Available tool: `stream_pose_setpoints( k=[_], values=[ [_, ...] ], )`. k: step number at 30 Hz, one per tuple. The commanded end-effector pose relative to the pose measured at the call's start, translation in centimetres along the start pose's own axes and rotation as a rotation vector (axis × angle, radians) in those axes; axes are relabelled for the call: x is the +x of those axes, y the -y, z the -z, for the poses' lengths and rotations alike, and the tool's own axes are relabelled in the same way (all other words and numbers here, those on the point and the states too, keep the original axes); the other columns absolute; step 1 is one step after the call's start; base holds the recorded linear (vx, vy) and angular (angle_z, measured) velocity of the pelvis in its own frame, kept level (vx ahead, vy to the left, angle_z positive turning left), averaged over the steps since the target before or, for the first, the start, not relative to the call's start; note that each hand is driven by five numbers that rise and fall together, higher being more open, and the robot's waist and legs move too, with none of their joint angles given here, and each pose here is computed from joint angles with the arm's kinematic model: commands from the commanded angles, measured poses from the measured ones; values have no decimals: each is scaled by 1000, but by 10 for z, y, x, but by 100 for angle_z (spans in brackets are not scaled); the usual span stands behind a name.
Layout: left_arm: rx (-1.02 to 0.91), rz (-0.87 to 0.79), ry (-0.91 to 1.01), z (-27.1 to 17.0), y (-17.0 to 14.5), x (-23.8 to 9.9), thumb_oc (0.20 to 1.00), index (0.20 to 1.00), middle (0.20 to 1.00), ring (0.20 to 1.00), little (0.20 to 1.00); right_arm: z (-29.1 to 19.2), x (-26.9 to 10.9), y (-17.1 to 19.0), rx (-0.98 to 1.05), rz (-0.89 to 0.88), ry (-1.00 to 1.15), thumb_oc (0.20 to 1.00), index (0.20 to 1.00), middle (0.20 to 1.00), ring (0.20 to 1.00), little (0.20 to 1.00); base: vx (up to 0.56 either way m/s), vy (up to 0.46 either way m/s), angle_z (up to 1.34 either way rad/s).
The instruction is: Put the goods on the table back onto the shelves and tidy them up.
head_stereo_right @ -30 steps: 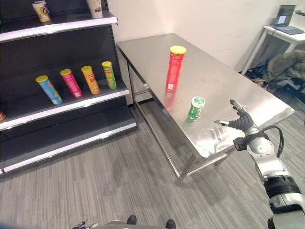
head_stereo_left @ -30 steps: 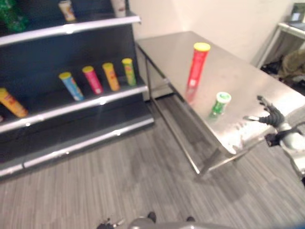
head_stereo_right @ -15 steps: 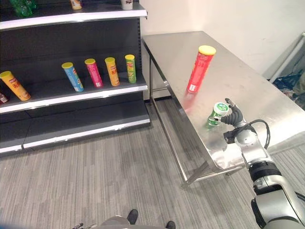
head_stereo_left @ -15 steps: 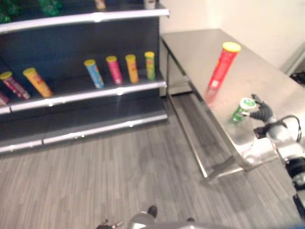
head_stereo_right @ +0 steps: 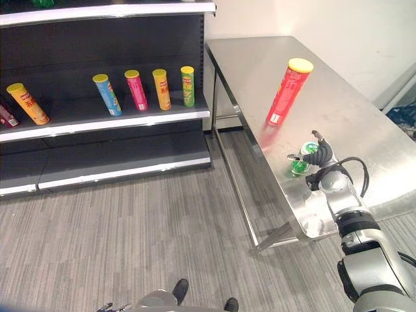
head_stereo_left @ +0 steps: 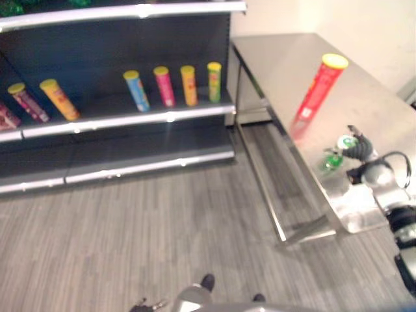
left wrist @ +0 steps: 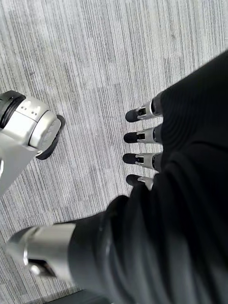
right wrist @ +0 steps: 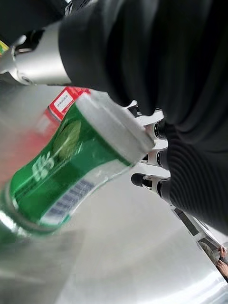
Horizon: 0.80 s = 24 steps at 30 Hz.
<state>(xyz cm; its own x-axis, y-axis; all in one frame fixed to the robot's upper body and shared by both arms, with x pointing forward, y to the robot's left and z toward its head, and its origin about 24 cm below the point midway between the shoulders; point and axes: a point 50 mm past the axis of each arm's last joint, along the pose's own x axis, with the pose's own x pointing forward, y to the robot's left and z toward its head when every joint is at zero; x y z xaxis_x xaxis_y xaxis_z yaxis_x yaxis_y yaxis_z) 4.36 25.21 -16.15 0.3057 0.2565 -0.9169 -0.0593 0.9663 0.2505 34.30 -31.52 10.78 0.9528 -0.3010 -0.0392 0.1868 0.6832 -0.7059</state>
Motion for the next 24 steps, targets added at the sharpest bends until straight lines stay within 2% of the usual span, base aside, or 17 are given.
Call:
stream_pose_setpoints(
  k=[1, 2, 3, 4, 5, 14, 24],
  values=[
    [19, -6, 10, -14, 1, 4, 1000, 1000, 1000, 1000, 1000, -34, 11, 21, -36, 76, 101, 1000, 1000, 1000, 1000, 1000, 0, 0, 0],
    [19, -7, 10, -14, 1, 4, 1000, 1000, 1000, 1000, 1000, -34, 11, 21, -36, 76, 101, 1000, 1000, 1000, 1000, 1000, 0, 0, 0],
    [18, -6, 12, -14, 1, 4, 1000, 1000, 1000, 1000, 1000, -34, 11, 21, -25, 72, 102, 580, 580, 580, 580, 580, 0, 0, 0],
    [16, -6, 11, -14, 1, 4, 1000, 1000, 1000, 1000, 1000, -34, 11, 20, -17, 67, 99, 294, 294, 294, 294, 294, 0, 0, 0],
    [16, -4, 9, -13, 1, 4, 1000, 1000, 1000, 1000, 1000, -33, 11, 20, -8, 61, 96, 200, 200, 200, 200, 200, 0, 0, 0],
    [5, -1, 1, -12, -2, 4, 1000, 1000, 1000, 1000, 1000, -32, 15, 16, -26, -39, 58, 200, 200, 200, 200, 200, 0, 0, 0],
    [-20, -10, 5, -11, -5, 3, 1000, 1000, 1000, 1000, 1000, -60, 0, 39, -37, 21, 266, 200, 200, 200, 200, 200, 0, -3, -1]
  ],
)
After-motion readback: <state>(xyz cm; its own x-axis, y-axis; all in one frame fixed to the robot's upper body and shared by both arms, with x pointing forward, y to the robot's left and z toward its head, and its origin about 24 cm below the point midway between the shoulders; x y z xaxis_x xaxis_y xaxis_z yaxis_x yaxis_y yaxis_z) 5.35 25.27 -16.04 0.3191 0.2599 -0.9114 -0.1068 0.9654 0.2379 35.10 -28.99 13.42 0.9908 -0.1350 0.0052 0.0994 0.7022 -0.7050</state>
